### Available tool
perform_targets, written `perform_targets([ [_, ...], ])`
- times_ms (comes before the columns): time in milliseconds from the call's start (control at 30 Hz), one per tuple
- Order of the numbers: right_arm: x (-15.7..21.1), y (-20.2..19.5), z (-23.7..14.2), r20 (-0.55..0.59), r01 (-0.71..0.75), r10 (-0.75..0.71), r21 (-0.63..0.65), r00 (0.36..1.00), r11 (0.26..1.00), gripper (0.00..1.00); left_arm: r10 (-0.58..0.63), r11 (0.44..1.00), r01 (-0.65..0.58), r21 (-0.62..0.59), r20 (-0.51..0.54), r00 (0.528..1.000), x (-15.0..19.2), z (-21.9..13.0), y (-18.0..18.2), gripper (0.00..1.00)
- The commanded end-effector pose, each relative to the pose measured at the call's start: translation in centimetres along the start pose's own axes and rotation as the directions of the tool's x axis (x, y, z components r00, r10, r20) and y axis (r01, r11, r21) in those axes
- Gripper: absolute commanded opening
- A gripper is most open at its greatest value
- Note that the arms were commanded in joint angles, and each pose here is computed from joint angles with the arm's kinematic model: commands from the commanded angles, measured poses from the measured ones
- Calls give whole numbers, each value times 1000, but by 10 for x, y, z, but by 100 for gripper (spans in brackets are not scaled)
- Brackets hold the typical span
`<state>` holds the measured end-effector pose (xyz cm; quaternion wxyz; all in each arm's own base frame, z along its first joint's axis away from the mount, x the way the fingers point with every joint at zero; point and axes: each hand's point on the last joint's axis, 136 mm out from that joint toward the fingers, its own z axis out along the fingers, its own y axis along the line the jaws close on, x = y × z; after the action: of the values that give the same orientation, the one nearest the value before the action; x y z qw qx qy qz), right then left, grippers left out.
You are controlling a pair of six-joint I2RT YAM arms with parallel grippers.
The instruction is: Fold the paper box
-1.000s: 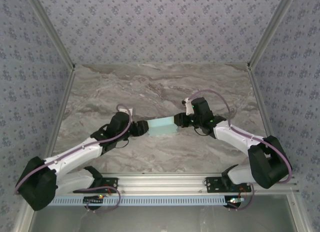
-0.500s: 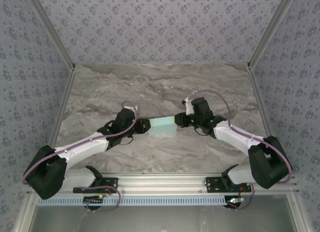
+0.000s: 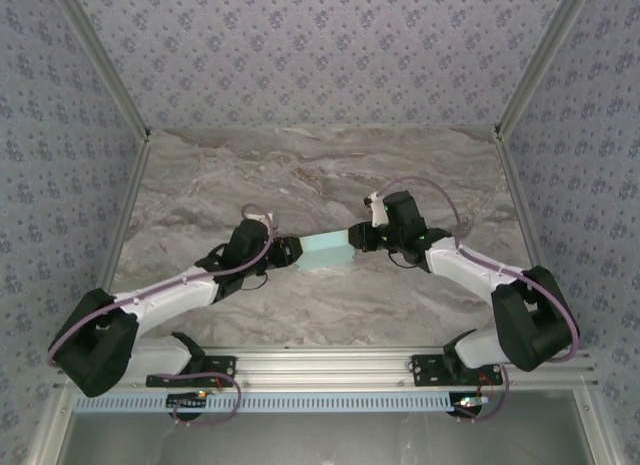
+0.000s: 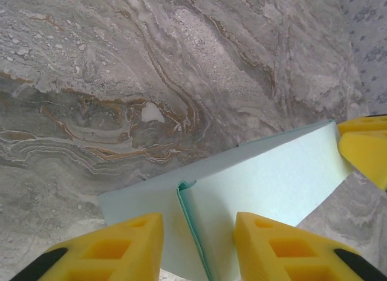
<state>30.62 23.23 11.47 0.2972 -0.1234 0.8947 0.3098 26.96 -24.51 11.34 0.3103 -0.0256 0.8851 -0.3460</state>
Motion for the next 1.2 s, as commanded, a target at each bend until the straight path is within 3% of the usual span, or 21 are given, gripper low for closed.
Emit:
perform_targets([
  [0,65,-14,5,-241,-75,84,46,967,996,30,11,998,-16,-62,-74,997,13,4,11,39],
  [267,46,2,6,-179,-126,114,-61,977,990,33,-17,1000,18,6,-66,998,5,11,-6,41],
  [500,-3,17,-6,-11,-87,86,-117,996,989,27,-47,996,46,82,6,999,-31,15,-30,41],
  [900,-55,-7,-12,133,-37,42,-46,990,998,24,9,993,-15,119,54,999,-84,52,-61,40],
  [1167,-51,-30,-1,103,-39,38,11,994,999,24,16,996,-17,92,8,1000,-75,76,-51,40],
])
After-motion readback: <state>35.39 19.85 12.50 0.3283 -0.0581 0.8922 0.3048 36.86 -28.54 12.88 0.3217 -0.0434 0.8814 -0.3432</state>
